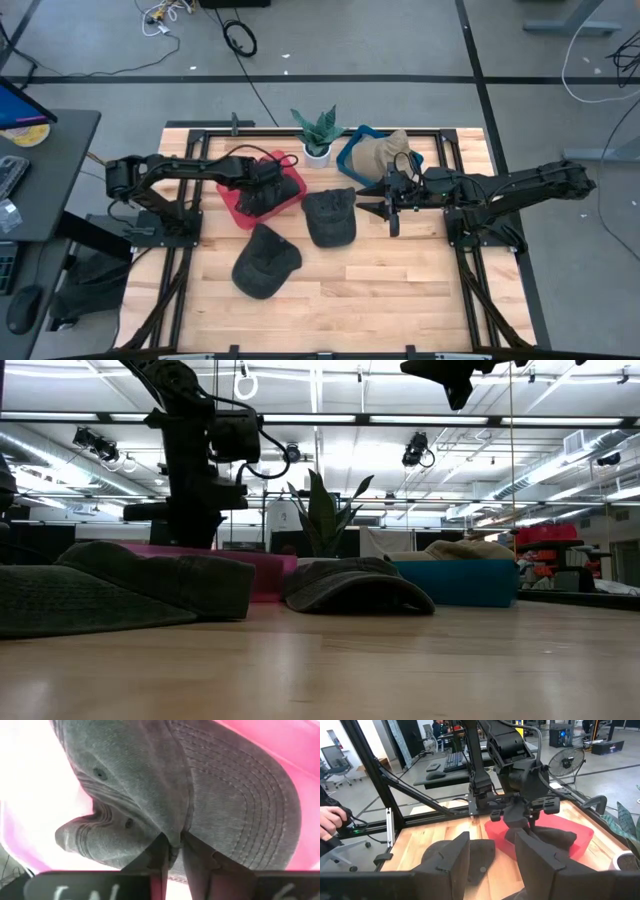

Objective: Pick & Place hat
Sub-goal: Put the right black cap into the pink bin, then put the left black cap into the pink bin

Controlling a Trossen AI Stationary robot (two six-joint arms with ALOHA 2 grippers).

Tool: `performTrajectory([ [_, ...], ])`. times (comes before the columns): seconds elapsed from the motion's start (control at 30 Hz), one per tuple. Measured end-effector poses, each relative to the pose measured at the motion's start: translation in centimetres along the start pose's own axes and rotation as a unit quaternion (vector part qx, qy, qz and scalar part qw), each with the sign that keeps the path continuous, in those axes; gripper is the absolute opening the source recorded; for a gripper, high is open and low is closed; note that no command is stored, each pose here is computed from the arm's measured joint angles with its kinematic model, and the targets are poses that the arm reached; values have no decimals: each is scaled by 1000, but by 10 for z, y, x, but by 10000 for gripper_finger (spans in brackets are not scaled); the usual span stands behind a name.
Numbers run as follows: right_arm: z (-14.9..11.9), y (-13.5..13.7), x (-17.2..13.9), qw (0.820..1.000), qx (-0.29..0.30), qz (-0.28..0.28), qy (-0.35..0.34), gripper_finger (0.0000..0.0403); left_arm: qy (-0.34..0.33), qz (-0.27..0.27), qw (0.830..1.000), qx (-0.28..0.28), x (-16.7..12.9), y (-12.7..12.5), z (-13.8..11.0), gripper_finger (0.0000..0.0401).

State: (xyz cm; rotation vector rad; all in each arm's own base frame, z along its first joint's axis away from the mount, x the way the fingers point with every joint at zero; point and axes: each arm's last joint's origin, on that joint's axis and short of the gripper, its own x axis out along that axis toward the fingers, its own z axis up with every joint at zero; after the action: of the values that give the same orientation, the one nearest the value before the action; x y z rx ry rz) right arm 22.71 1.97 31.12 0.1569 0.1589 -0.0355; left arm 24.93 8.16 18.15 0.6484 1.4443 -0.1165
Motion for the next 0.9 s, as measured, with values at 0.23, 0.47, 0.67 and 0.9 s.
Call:
performTrajectory([
  [0.23,0,0,0,1000,0,0,0,159,1,10,999,-41,0,1,1,102],
  [0.47,0,0,0,1000,0,0,0,159,1,11,998,-63,-2,1,0,167],
  [0.67,0,0,0,1000,0,0,0,159,-3,30,996,-81,-18,8,5,198],
  [0.9,0,0,0,1000,-1,0,0,159,-7,33,990,-138,-53,19,17,201],
])
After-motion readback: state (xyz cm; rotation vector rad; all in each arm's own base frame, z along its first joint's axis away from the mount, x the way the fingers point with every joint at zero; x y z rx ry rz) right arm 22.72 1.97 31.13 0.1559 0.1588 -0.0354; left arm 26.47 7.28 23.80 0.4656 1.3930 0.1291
